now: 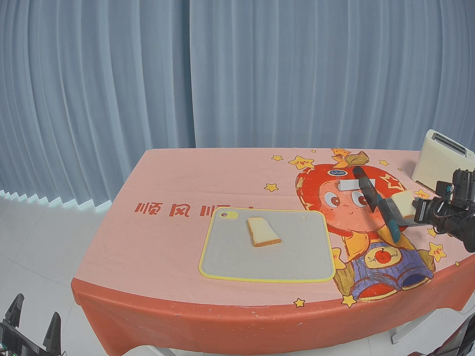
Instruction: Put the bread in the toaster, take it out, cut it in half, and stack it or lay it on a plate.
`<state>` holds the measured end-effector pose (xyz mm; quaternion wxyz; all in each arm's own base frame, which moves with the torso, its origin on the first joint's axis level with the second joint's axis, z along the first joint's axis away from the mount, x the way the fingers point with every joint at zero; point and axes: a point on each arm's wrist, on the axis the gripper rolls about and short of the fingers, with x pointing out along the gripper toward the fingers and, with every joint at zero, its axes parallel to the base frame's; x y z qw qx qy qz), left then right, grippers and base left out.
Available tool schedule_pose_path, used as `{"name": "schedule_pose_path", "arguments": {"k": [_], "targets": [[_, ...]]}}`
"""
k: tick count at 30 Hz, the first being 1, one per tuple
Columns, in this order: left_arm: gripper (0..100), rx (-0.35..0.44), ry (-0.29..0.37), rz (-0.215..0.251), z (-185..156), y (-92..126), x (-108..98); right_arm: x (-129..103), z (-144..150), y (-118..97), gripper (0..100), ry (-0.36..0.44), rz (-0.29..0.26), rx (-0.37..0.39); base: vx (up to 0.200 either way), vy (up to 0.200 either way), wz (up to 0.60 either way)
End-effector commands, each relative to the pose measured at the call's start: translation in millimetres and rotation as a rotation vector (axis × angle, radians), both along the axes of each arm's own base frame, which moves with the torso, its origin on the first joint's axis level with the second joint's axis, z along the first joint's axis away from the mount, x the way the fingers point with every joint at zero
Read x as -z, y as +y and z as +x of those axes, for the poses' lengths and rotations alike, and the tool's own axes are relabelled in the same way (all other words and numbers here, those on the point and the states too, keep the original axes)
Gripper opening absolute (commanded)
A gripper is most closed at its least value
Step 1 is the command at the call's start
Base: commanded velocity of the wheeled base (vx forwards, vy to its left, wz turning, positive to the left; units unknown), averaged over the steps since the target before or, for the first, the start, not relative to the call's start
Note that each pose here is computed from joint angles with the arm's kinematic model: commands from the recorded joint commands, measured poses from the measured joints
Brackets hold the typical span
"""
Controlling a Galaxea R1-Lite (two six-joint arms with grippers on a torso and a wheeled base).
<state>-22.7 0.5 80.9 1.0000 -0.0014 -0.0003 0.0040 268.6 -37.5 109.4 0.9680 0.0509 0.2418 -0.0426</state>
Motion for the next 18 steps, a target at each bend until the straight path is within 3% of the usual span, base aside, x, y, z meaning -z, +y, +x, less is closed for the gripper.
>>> {"name": "schedule_pose_path", "arguments": {"k": [1, 18], "targets": [[100, 0.0, 0.019, 0.0, 1.4, 0.0, 4.8, -8.9, -5.0, 3.6, 0, -0.034, -0.005, -0.009, 0.0, -0.2, 0.0], [100, -0.003, 0.017, -0.019, 1.4, 0.0, 4.7, -8.2, -12.6, 29.8, 0, -0.03, 0.006, -0.097, 0.0, -0.2, 0.0]]}}
